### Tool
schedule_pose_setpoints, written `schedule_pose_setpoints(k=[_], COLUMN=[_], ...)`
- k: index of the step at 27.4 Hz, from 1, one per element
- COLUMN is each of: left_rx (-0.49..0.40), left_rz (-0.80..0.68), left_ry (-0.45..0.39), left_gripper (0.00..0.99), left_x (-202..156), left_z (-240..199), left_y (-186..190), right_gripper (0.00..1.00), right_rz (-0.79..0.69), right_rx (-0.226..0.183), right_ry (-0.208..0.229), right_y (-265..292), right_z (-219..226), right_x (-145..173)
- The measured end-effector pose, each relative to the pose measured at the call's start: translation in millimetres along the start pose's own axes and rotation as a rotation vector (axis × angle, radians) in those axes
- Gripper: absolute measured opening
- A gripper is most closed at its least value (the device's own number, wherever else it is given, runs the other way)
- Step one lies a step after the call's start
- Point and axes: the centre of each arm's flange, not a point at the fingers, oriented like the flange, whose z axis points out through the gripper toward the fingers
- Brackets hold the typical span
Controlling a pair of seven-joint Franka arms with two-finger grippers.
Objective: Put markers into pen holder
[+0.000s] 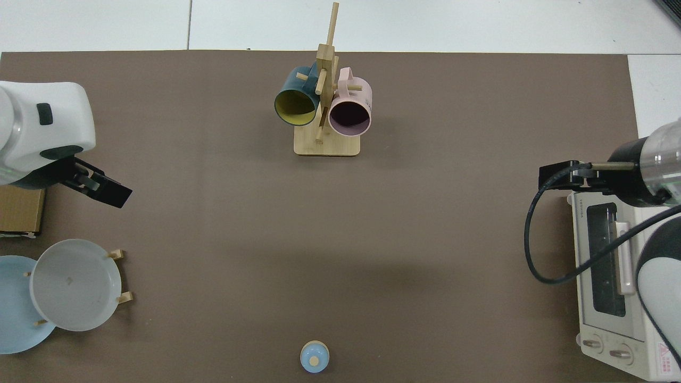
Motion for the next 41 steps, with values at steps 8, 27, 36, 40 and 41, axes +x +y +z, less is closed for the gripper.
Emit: schedule_pose_setpoints(k=[8,27,36,40,41], left_rx=[-0.069,-0.123,-0.117,-0.112,-0.112], left_rz=[-0.122,-0.249,-0.251,-0.247,-0.246], left_ry=[0.005,0.047,0.062,0.073,0.073], left_gripper=[0.991,0.991,0.991,0.991,0.991], left_x=[-10,-53,-51,-49,-48], left_z=[-6,-26,-27,-28,-28], left_y=[1,-46,-47,-46,-45], right_gripper=[1.00,1.00,1.00,1.00,1.00], right_rz=[0.000,0.000,0.000,0.000,0.000], right_rx=[0.000,0.000,0.000,0.000,0.000], right_ry=[0.000,0.000,0.000,0.000,0.000], right_y=[0,0,0,0,0], right_z=[0,0,0,0,0], right_x=[0,0,0,0,0])
